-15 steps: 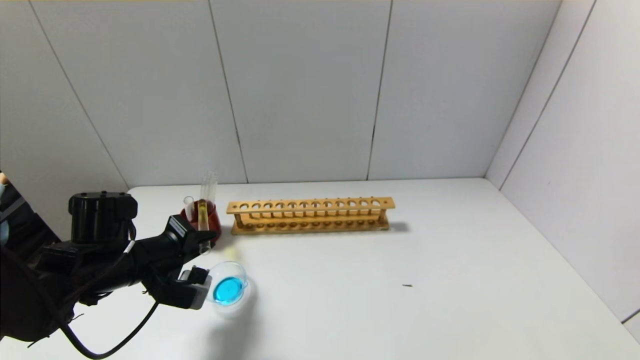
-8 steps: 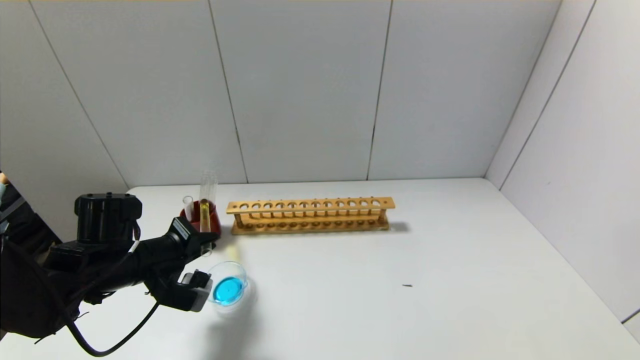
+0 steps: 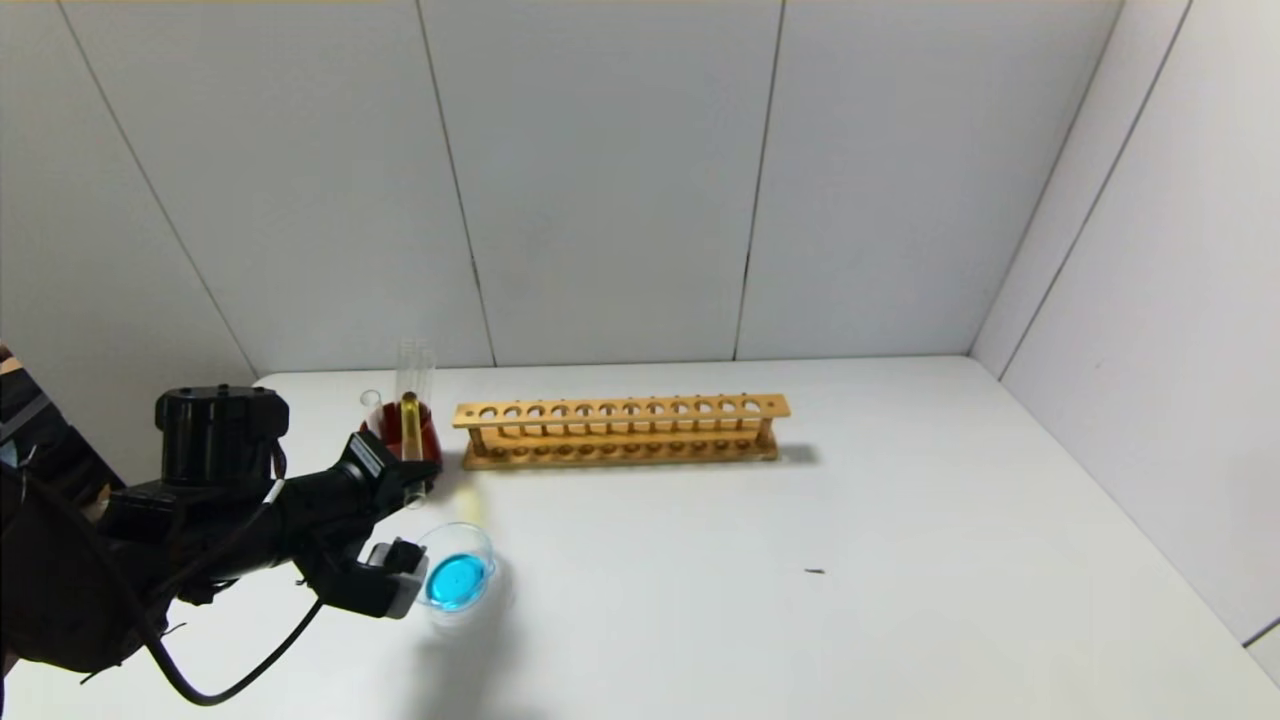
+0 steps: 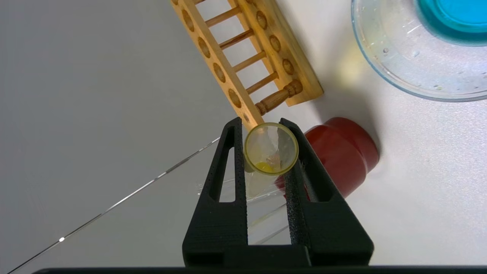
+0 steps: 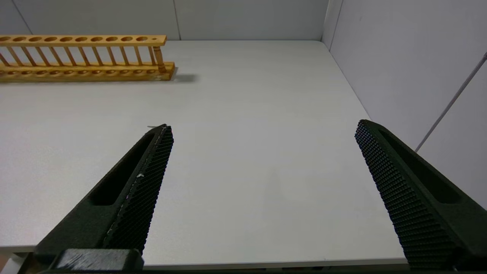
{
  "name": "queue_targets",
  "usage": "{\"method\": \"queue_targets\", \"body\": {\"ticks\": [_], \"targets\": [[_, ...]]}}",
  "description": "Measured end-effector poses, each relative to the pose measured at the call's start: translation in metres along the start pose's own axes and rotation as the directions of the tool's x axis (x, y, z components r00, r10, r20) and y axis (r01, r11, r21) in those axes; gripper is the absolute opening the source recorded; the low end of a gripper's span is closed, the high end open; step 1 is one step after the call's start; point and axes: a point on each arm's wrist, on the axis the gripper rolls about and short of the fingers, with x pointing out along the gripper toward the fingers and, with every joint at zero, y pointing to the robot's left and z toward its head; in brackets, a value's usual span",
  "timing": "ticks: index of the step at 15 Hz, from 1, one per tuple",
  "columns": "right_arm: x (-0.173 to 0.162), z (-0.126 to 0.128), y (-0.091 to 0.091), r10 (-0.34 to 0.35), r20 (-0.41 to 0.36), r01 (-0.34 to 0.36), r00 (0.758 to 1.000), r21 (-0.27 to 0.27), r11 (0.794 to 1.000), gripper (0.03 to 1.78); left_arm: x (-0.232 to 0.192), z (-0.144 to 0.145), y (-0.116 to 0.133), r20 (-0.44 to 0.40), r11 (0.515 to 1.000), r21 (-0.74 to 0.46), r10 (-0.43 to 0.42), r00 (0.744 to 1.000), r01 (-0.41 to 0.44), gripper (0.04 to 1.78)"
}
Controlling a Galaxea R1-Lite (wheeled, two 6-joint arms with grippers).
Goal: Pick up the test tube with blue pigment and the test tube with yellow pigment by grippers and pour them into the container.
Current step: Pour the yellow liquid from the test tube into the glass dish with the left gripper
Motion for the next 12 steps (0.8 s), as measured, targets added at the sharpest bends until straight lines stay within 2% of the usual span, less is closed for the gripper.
{"method": "queue_targets", "body": {"ticks": [12], "targets": [[0.0000,0.0000,0.0000,0.000,0.000,0.000,1.000,0.000,1.000,1.75,0.0070,-0.0039,-0.0036,-0.002,0.997,0.076,-0.011,1.000,0.011,0.34]]}}
